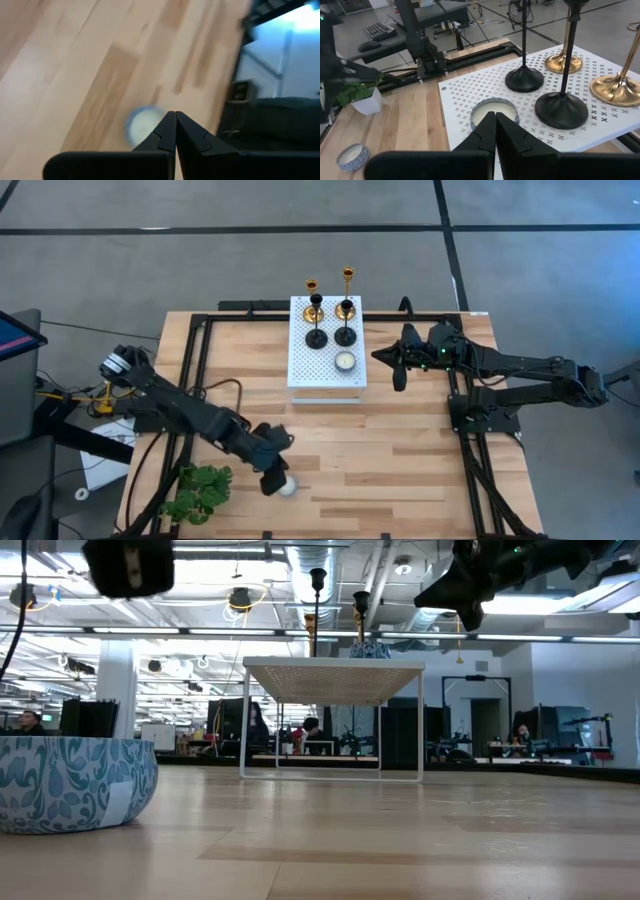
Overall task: Pick & Place candle stick holders
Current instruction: Put the blue patterned candle on the shelf aligned with the dark blue patterned candle
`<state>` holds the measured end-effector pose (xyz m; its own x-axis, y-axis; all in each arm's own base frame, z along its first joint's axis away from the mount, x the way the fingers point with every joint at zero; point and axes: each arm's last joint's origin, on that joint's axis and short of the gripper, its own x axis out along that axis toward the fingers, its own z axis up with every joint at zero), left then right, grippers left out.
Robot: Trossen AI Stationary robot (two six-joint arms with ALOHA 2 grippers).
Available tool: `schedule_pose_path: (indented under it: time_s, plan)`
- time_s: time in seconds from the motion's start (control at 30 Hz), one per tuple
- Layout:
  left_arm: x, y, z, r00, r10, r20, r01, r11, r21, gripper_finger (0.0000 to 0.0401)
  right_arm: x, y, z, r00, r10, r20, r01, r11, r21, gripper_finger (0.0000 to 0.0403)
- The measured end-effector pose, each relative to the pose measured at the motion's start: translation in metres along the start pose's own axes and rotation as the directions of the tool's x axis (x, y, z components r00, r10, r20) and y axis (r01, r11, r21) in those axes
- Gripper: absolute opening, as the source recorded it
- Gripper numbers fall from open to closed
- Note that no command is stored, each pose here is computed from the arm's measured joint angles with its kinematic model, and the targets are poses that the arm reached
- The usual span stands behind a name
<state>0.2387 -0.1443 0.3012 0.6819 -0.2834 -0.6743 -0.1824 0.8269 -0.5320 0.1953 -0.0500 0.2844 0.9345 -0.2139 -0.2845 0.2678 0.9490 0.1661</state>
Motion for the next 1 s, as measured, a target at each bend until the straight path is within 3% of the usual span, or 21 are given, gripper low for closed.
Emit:
schedule_pose_path:
  time_s: [0.17,0.37,0.7,1.0]
  plan:
    - [0.019,0.008,-0.01,0.987,0.1,-0.122,-0.11,0.991,-0.072,0.0003,0.0,0.0,0.0,1.0,0.0,0.0,0.0,1.0,0.0,0.0]
    - [0.037,0.009,-0.017,0.97,0.096,-0.225,-0.122,0.987,-0.104,0.0004,0.0,0.0,0.0,1.0,0.0,0.0,0.0,1.0,0.0,0.0]
    - [0.037,0.006,-0.015,0.976,0.064,-0.207,-0.089,0.99,-0.114,0.0011,0.0,0.0,0.0,1.0,0.0,-0.001,0.0,1.0,0.0,0.0]
    - [0.038,0.009,-0.009,0.986,0.085,-0.144,-0.091,0.995,-0.036,0.001,0.0,0.0,0.0,1.0,0.0,-0.001,0.0,1.0,0.0,0.0]
